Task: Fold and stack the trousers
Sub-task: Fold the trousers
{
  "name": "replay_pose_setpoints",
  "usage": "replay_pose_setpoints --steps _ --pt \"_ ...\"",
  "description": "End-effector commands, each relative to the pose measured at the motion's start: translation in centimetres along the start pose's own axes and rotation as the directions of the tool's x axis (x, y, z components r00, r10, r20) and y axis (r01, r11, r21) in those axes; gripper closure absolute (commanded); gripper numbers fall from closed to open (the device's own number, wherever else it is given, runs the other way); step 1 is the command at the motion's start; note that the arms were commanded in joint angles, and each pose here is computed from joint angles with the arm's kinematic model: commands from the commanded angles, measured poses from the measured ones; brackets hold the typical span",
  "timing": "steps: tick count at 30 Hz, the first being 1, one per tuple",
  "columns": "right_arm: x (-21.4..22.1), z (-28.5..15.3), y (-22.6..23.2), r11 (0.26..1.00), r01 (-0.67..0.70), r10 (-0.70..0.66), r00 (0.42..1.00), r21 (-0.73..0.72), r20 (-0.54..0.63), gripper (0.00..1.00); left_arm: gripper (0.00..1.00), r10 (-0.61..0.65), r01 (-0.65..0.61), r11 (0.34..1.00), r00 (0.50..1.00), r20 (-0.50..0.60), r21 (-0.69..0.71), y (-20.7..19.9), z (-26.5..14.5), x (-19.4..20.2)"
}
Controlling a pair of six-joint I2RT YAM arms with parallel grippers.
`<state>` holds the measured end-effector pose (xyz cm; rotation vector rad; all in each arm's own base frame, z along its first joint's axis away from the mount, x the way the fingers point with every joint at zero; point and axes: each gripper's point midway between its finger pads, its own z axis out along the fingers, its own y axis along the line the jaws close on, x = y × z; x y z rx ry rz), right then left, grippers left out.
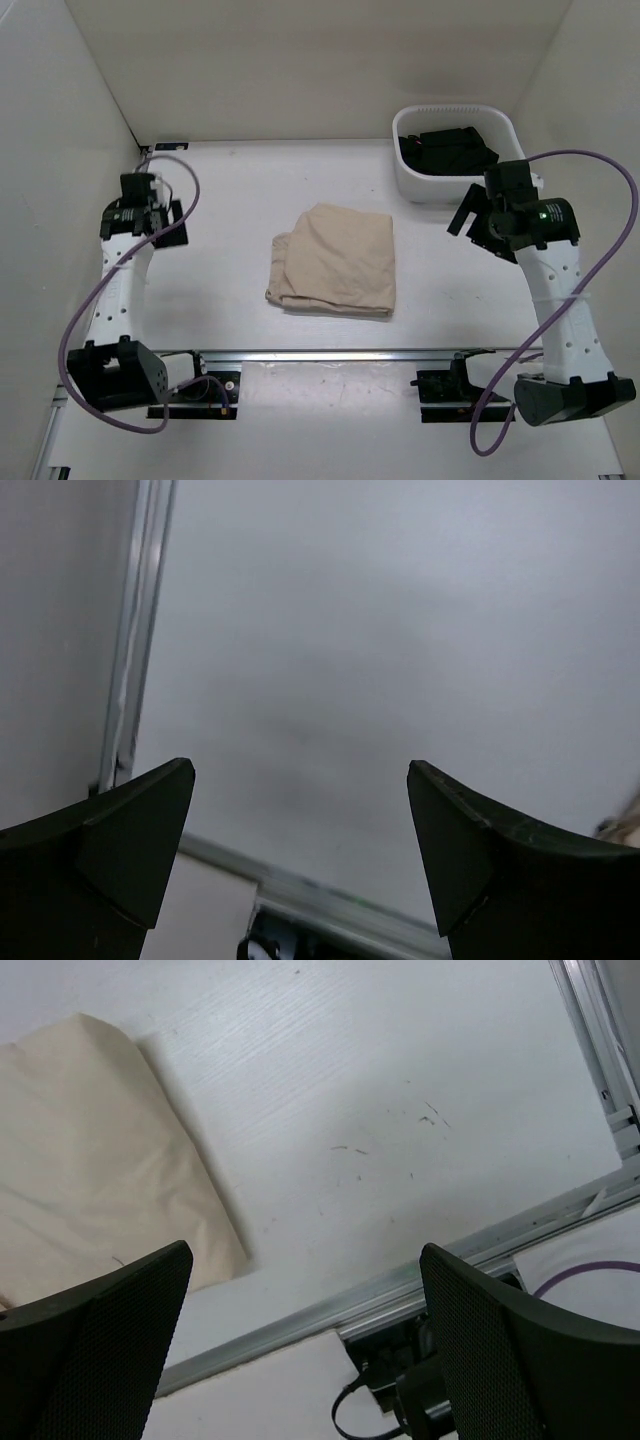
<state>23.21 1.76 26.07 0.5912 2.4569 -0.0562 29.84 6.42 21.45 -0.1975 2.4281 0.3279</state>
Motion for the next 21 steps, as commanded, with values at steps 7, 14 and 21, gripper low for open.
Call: replay_pose_setpoints --steps 7,14,21 --pt "4.7 -2.1 -3.1 0.997 0.070 -0.067 0.991 0.019 -0.117 0.01 0.00 -0.139 0.140 0.990 0.958 -0.253 -0.013 2.4 -0.8 13.1" --pt "4.7 -2.1 -3.6 0.996 0.085 -0.080 0.990 0.037 -0.115 0.01 0.00 -0.146 0.141 0.989 0.969 -0.201 -0.037 3.3 -1.9 11.1" --pt "4.9 -1.9 -3.3 0.996 0.088 -0.088 0.992 0.001 -0.090 0.01 0.00 -0.146 0.143 0.989 0.969 -0.199 -0.028 3.2 -2.1 10.9"
